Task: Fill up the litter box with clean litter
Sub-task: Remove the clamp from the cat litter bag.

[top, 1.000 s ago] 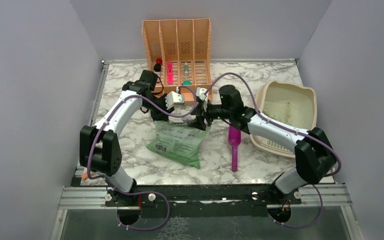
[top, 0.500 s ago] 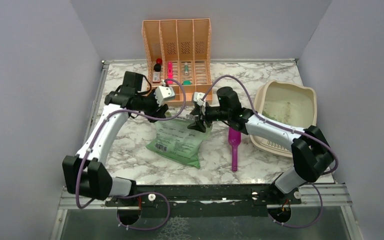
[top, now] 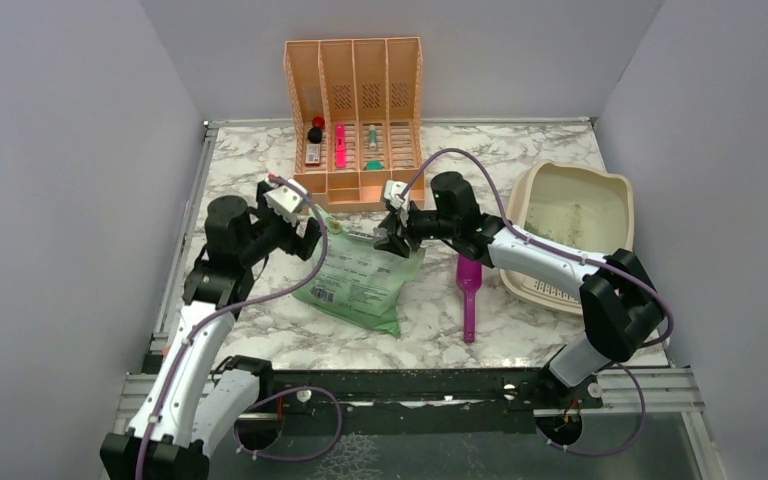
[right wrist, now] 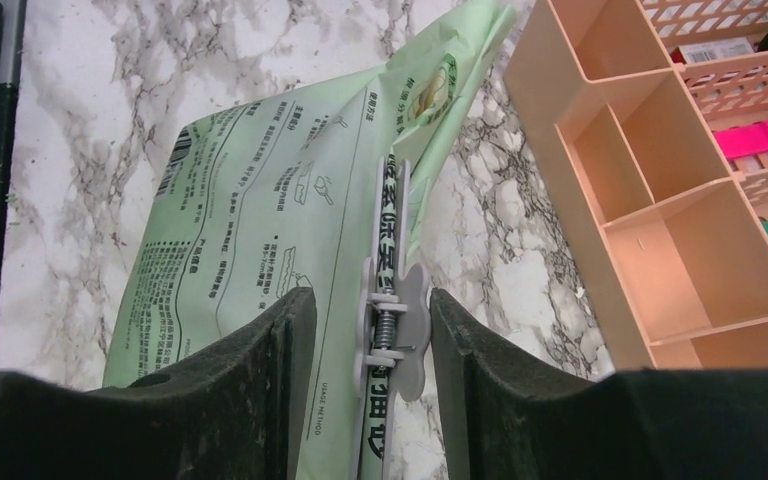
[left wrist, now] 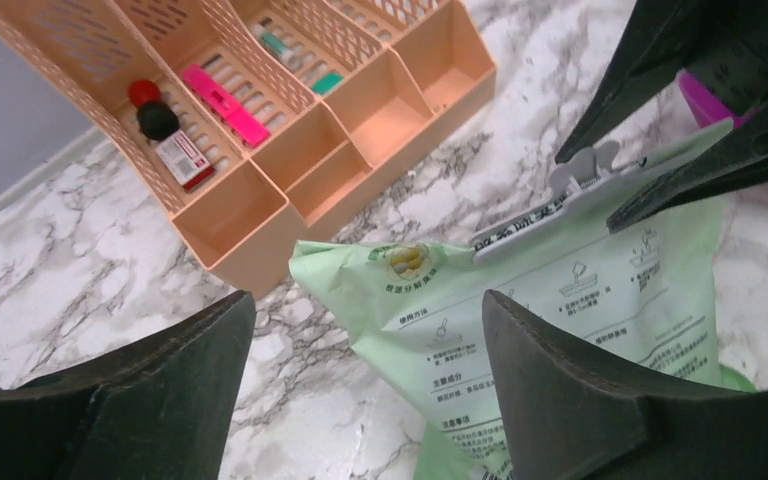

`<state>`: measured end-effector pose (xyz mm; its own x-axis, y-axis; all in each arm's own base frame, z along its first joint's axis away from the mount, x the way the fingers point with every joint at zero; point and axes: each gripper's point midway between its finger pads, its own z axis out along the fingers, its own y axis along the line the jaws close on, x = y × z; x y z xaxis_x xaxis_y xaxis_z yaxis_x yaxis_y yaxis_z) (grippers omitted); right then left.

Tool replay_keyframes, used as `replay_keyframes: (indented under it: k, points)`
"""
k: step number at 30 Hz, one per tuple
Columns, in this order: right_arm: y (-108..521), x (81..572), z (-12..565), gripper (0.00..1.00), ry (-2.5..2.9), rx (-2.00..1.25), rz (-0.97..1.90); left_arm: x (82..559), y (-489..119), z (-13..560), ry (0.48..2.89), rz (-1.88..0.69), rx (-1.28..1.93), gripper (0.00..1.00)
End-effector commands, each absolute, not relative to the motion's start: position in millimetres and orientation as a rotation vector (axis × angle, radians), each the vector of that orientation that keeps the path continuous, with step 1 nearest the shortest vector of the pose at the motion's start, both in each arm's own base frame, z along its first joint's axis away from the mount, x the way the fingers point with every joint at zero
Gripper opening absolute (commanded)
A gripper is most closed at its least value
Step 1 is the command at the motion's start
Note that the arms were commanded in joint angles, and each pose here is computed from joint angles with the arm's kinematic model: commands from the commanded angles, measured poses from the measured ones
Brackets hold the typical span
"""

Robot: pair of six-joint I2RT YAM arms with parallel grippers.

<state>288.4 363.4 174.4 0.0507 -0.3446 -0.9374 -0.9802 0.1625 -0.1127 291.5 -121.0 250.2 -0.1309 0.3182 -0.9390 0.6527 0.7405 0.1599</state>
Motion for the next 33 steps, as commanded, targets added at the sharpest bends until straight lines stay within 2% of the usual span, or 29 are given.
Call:
replay_keyframes:
  k: [1,5,13,24,30,33]
  points:
    - [359.8,290.4,181.5,0.49,1.48,-1.313,0.797,290.6,-113.6,285.2,1.531,-0.333,0.557,0.88]
    - [358.5,288.2,187.8,0.42,1.477,-1.301,0.804,282.8,-105.9,281.0,1.488,-0.316,0.489,0.92]
    - [362.3,288.1,199.4,0.1,1.47,-1.284,0.831,278.7,-106.8,258.5,1.538,-0.367,0.437,0.93]
    - [339.0,312.0,250.6,0.05,1.476,-0.97,0.705,276.1,-101.2,226.1,1.575,-0.405,0.313,0.93]
    - [293.2,339.5,261.7,0.02,1.608,-0.688,0.492,277.7,-94.8,226.9,1.577,-0.374,0.283,0.93]
    - [263.3,336.1,250.8,0.02,1.751,-0.478,0.454,278.7,-93.5,227.6,1.579,-0.366,0.278,0.93]
